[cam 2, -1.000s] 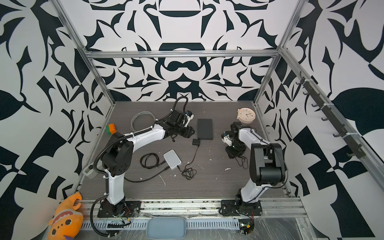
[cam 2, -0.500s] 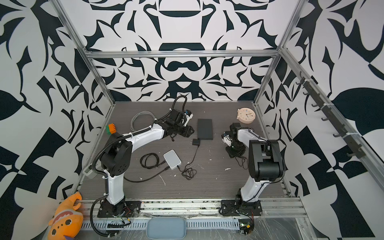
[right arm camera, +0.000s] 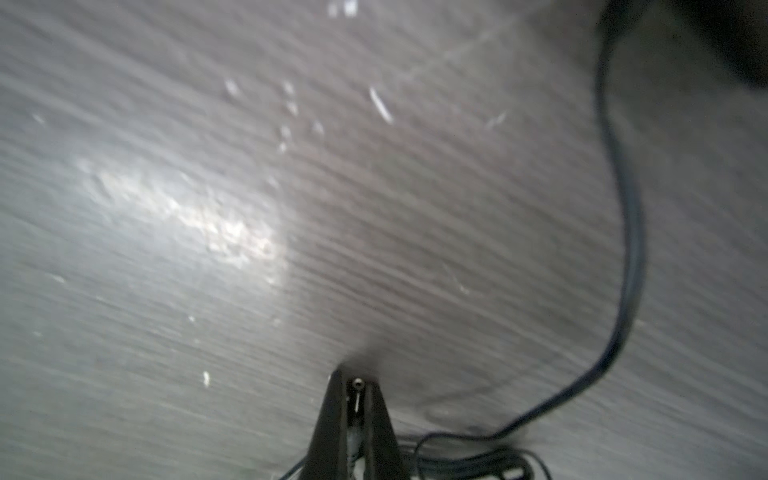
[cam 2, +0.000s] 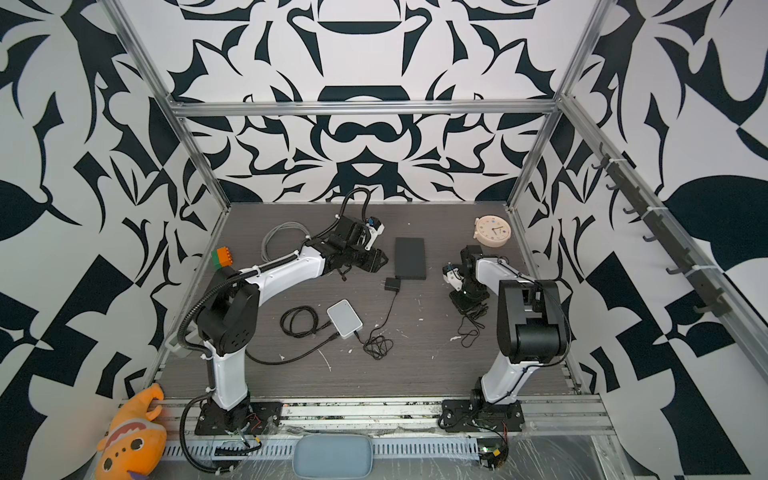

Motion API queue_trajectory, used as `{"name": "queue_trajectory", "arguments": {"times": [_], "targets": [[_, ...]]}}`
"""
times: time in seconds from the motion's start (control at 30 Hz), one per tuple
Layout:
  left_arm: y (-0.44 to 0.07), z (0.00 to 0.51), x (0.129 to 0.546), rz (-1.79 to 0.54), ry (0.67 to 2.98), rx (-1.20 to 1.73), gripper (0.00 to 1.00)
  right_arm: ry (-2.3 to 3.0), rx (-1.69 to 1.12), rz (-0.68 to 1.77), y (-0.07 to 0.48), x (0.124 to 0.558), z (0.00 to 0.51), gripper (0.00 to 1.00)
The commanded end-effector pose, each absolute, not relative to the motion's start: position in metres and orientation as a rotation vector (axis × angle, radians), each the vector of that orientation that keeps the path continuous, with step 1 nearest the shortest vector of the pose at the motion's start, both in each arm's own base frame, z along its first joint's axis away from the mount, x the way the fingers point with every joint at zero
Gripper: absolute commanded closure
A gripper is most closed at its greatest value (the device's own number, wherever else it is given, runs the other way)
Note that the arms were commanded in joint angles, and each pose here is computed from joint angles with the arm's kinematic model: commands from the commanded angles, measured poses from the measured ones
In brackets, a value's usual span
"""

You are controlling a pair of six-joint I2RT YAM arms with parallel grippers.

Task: Insert the plug into the switch port
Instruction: 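Grasp the black adapter cable's barrel plug with the right gripper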

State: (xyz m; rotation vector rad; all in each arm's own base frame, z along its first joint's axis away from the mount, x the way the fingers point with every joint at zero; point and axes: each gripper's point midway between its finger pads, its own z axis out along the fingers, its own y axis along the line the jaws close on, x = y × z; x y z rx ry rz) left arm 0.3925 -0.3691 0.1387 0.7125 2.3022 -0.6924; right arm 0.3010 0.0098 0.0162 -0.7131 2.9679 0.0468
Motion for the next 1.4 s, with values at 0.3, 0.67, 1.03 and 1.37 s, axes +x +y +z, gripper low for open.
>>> {"name": "queue_trajectory", "arguments": {"times": [0.3,0.67,1.03,1.37], "targets": [[-0.360,0.149,0.390,-0.685,2.301,0.667,0.48,2.617,-0.828,0.312,0.097,0.369,0.056,0.91],[-0.356,0.146,0.389,-0.658,2.308,0.659,0.48,2.677,-0.898,0.285,0.092,0.366,0.035,0.75],[-0.357,0.147,0.390,-0.668,2.311,0.657,0.48,2.643,-0.881,0.205,0.082,0.352,0.069,0.64],[-0.357,0.151,0.389,-0.675,2.309,0.658,0.48,2.762,-0.894,0.146,0.069,0.336,0.035,0.67]]}}
